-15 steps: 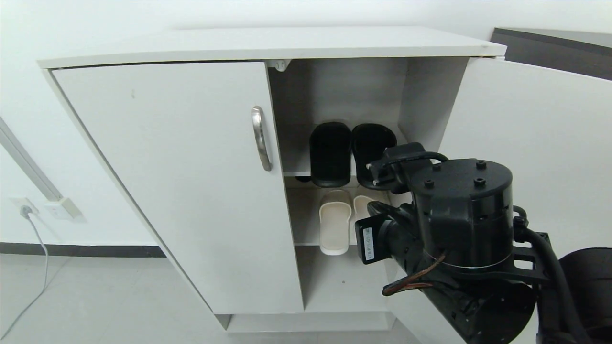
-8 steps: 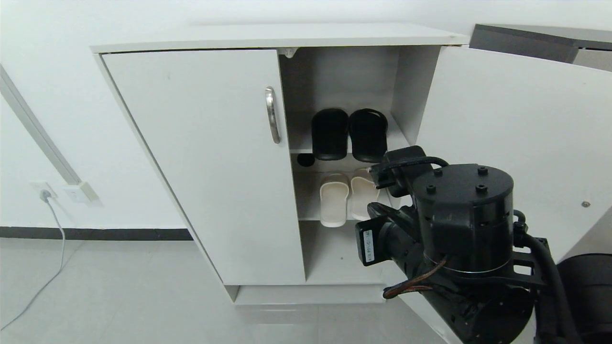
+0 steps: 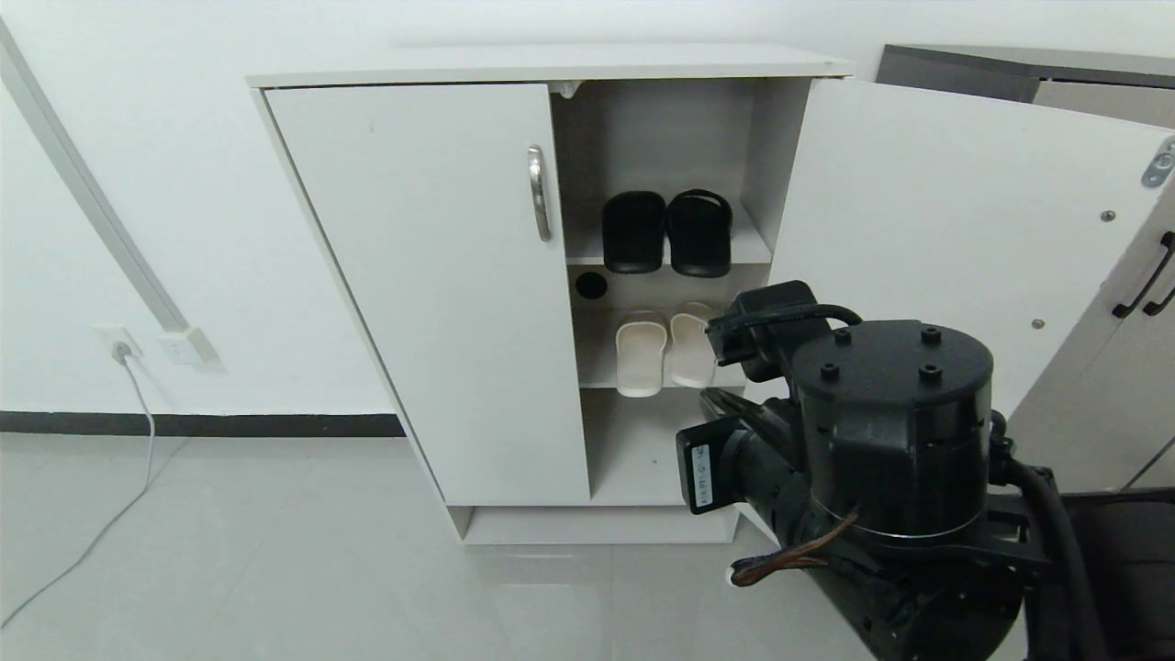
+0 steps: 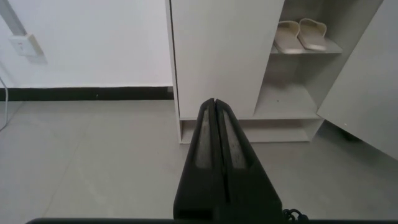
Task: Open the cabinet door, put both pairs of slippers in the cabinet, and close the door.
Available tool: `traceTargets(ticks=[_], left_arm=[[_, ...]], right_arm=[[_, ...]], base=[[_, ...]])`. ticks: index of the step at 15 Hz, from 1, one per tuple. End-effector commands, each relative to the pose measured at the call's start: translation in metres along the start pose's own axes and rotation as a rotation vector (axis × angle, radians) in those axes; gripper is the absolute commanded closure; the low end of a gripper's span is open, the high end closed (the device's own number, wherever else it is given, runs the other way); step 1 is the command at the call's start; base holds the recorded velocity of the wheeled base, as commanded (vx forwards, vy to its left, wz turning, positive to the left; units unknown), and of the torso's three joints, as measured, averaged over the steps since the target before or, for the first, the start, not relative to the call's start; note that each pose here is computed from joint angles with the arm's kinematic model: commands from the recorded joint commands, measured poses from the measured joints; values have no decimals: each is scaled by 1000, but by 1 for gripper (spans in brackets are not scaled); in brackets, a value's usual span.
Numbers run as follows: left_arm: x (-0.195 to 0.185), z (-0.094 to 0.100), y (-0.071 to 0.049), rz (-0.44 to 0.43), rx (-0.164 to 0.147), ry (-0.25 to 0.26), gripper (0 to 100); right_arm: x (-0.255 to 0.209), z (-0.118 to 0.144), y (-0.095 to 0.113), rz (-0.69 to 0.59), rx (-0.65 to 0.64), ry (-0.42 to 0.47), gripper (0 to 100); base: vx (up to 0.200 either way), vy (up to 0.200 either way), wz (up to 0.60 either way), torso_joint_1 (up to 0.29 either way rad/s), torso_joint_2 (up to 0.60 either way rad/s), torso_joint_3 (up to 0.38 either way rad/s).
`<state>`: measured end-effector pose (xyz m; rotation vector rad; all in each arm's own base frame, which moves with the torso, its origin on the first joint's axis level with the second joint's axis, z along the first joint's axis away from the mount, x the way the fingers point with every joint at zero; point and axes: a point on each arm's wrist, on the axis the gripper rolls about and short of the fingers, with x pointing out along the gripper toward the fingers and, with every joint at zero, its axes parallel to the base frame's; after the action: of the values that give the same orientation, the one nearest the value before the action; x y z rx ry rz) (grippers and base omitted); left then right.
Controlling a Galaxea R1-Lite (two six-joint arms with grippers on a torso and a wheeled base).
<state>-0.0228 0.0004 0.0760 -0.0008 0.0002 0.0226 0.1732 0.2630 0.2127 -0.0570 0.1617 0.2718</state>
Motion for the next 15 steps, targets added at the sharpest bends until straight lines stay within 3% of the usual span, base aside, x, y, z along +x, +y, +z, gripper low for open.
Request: traceTargets(ticks=[1,15], left_arm=[[0,0,0,0,1,0,100],[0,0,0,0,-1,0,100]], right_arm=[[2,-3,1,-3,-6,7,100],[4,-6,2,-5,-12,13,100]], base=[[0,0,0,0,0,0],[0,0,0,0,0,0]])
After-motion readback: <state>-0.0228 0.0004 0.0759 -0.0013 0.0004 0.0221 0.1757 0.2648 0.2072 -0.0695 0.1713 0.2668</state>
